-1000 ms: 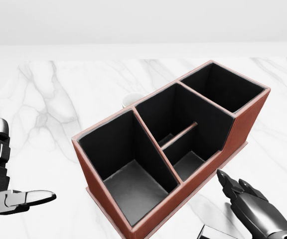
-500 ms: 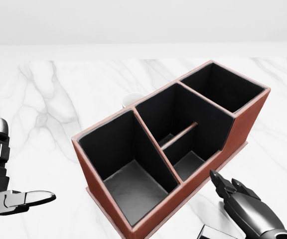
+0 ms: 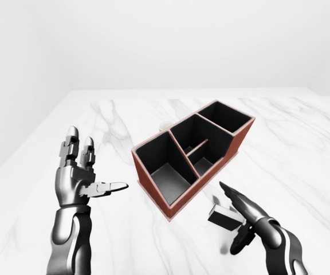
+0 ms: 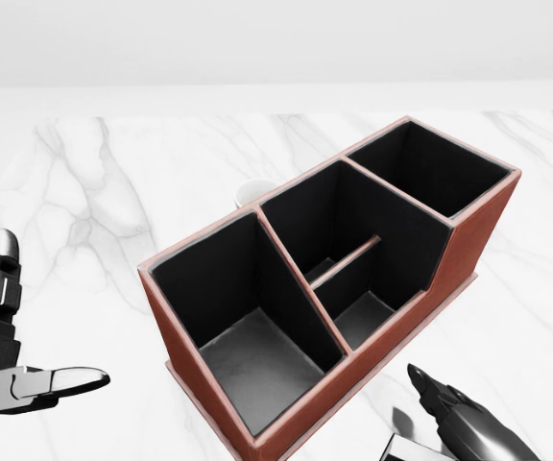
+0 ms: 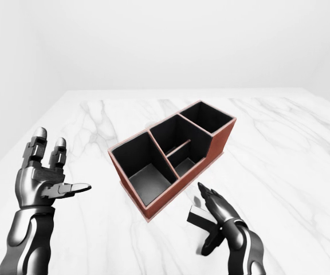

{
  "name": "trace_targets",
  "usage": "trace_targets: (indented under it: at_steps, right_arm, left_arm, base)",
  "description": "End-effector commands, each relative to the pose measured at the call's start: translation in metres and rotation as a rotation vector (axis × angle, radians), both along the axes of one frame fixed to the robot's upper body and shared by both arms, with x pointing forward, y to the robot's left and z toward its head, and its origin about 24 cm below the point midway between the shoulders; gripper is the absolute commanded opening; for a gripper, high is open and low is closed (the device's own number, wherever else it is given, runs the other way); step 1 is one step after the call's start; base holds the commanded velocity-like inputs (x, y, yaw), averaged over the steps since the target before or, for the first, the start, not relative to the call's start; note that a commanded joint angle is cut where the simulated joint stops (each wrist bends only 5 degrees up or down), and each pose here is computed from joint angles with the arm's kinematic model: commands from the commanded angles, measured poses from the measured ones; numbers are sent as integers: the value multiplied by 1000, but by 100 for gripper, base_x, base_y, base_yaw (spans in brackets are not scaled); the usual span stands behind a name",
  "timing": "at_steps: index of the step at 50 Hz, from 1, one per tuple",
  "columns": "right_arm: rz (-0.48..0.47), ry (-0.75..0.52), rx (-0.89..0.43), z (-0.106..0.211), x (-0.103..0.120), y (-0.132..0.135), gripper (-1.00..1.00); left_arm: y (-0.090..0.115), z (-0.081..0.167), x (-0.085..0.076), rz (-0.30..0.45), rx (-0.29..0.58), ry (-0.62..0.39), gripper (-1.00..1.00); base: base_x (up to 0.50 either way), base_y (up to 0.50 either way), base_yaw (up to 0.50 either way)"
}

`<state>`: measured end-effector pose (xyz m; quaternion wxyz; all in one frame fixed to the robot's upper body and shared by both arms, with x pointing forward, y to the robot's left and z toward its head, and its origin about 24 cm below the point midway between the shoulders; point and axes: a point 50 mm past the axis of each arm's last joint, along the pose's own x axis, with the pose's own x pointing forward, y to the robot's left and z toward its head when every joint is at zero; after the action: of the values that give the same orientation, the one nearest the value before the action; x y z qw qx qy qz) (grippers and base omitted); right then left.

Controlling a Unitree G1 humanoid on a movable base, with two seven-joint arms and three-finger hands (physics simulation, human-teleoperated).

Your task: Pick up the book and place it in the left compartment of the caddy.

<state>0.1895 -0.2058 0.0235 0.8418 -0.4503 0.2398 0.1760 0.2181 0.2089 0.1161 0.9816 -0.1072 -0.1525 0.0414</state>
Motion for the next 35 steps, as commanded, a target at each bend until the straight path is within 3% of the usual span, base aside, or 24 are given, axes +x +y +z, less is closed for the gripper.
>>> trace_targets:
  at_steps: [1, 11, 12, 13, 14, 15, 16, 35]
  right_arm:
    - [-44, 46, 20, -9, -12, -9, 100]
    - [-49, 65, 17, -14, -12, -9, 100]
    - [-48, 70, 17, -15, -12, -9, 91]
    - [-46, 66, 19, -14, -11, -8, 4]
    - [-44, 63, 17, -13, -11, -8, -14]
    - [-44, 64, 17, -14, -11, -8, -84]
    - [-43, 63, 18, -13, -11, -8, -100]
    - [-13, 43, 4, -8, -11, 1, -100]
  left_arm:
    - [-1, -1, 1, -1, 1, 7, 100]
    - [0, -3, 1, -3, -4, 11, 100]
    - [0, -1, 1, -1, -3, 5, 100]
    - [1, -1, 1, -1, -4, 5, 100]
    - [0, -2, 1, -1, -4, 8, 100]
    - [0, -2, 1, -1, -4, 7, 100]
    - [0, -2, 2, -3, -4, 9, 100]
    - [-3, -7, 3, -13, 0, 32, 100]
  base:
    - [0, 0, 0]
    - [0, 0, 0]
    - [0, 0, 0]
    - [0, 0, 0]
    - [0, 0, 0]
    - [0, 0, 0]
    - [0, 0, 0]
    - [0, 0, 0]
